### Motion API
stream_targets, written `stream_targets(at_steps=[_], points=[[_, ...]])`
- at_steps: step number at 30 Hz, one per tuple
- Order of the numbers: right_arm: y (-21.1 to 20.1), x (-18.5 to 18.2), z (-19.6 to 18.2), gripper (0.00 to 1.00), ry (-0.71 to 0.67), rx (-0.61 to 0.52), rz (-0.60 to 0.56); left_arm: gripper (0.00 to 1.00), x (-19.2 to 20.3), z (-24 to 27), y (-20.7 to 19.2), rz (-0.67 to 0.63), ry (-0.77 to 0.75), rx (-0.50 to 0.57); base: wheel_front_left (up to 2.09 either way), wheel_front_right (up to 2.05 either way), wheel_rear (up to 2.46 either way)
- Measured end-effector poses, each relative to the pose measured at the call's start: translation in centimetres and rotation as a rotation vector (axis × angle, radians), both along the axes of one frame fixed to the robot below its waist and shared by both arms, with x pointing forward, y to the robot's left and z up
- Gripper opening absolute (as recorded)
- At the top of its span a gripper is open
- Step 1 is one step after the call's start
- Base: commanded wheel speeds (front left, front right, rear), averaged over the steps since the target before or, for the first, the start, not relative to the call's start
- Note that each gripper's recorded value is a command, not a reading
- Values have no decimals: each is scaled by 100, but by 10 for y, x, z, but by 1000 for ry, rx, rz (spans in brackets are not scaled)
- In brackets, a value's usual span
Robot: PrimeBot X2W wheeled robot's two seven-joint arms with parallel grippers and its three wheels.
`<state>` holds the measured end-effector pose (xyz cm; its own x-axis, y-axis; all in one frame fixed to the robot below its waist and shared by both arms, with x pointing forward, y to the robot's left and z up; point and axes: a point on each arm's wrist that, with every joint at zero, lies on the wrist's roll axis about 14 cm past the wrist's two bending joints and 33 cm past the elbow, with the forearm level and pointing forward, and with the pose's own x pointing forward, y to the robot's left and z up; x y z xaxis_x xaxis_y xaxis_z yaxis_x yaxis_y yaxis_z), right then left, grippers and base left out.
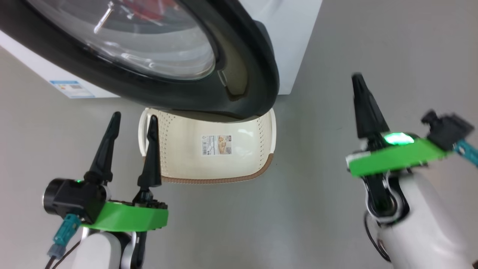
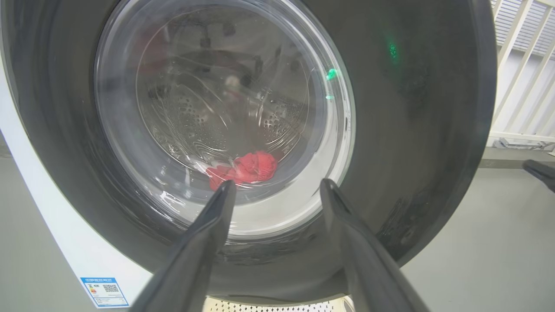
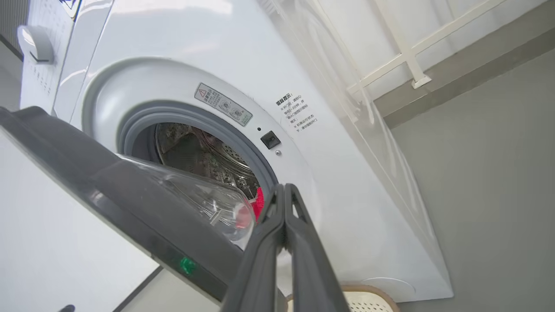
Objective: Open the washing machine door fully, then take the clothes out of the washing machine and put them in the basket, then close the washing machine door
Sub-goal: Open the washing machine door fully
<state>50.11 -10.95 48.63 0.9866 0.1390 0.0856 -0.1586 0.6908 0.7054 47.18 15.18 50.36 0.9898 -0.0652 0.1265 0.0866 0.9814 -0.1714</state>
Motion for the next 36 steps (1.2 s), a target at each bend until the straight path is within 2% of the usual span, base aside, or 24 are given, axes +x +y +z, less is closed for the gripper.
stream_targets(at_steps=[6,11,16,24,32,36], points=[[29,33,12,0,58,295,89,100,2,-3,3,8,7,-1,0,0,0],[52,57,28,0,123,468,250,100,4,-7,8,24,16,5,0,0,0],[75,68,35,0,214,566,443,100,4,-14,12,36,32,4,0,0,0],[100,71,39,0,332,552,699,100,7,-15,13,37,36,11,0,0,0],[120,58,47,0,373,498,861,100,5,-16,17,51,43,-2,0,0,0],[126,49,57,0,365,483,908,100,1,-12,19,57,38,0,0,0,0]])
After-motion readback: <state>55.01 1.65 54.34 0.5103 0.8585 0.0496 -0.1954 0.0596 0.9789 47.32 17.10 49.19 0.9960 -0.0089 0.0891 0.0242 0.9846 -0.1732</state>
